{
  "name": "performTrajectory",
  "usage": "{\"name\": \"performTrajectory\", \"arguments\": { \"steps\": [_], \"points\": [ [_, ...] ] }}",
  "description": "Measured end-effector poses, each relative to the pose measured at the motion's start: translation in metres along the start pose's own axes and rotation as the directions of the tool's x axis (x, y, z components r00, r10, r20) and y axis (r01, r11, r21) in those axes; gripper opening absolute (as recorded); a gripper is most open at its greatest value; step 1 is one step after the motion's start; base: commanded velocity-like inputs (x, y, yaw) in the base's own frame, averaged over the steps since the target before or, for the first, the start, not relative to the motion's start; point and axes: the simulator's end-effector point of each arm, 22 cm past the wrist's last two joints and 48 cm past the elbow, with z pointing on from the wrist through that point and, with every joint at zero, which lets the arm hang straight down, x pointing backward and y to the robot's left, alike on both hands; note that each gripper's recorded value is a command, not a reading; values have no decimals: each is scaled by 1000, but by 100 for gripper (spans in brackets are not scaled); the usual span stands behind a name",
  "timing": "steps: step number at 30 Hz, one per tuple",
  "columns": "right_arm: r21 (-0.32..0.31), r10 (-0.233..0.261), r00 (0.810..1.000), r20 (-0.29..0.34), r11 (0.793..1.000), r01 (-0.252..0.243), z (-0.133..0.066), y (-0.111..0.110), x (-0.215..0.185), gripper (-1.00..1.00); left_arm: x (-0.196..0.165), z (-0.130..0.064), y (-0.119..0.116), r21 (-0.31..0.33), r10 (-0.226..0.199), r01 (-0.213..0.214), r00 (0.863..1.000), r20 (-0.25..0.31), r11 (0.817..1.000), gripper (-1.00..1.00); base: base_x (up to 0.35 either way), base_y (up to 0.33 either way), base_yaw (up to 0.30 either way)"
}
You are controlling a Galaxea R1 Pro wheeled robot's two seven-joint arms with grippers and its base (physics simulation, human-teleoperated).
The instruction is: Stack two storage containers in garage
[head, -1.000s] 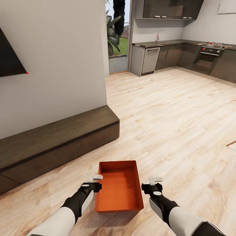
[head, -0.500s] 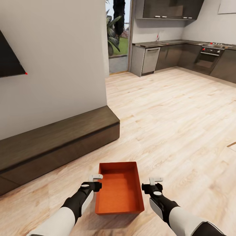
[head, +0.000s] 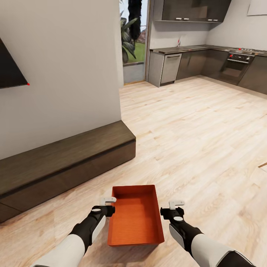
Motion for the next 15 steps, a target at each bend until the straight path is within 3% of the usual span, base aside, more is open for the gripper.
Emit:
{"name": "performTrajectory", "arguments": {
  "steps": [15],
  "points": [
    [-1,1,1000,5,1000,-1,0,0,-2,100,0,-1,-8,10,-17,17,1000,-1,1000,100,0,0,0]
  ]
}}
